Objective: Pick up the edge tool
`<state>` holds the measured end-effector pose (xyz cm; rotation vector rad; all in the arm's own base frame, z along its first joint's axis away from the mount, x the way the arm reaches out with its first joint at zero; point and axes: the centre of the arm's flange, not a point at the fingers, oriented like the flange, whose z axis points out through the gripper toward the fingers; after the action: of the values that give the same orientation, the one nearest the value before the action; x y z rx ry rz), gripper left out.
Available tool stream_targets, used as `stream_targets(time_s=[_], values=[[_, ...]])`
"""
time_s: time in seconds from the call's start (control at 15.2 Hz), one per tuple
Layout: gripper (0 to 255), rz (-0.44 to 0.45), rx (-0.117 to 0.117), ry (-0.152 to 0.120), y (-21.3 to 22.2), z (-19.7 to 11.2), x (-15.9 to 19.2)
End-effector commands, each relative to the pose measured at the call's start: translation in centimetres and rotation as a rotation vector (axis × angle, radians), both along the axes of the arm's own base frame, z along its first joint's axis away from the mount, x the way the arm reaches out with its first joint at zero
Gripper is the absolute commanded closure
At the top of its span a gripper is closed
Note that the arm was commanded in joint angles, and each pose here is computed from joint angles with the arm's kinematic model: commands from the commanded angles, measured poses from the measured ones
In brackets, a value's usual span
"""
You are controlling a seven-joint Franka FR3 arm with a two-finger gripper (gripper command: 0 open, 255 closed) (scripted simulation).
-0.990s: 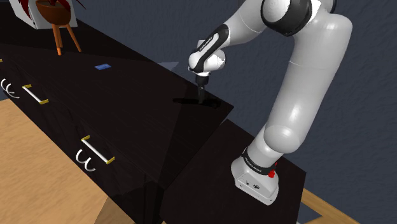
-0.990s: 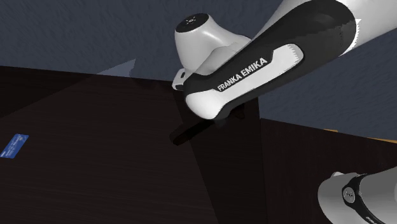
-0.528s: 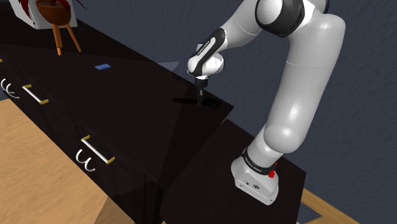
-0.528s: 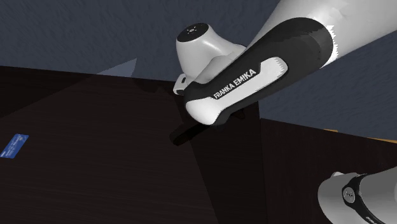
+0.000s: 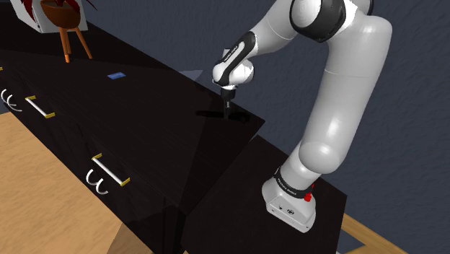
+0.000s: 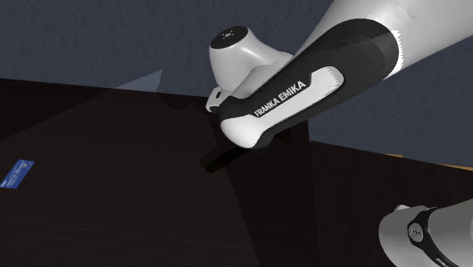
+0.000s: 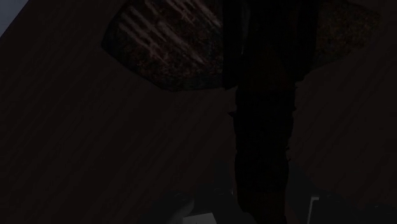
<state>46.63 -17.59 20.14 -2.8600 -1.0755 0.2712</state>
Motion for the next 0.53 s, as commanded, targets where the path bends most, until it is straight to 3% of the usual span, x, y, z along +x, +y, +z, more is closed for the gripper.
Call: stream_targets(time_s=[0.0, 0.46], values=[[255, 0.000, 0.000, 0.000, 0.0, 0.8, 0.0], [255, 0.000, 0.000, 0.000, 0.0, 4.5, 0.0]])
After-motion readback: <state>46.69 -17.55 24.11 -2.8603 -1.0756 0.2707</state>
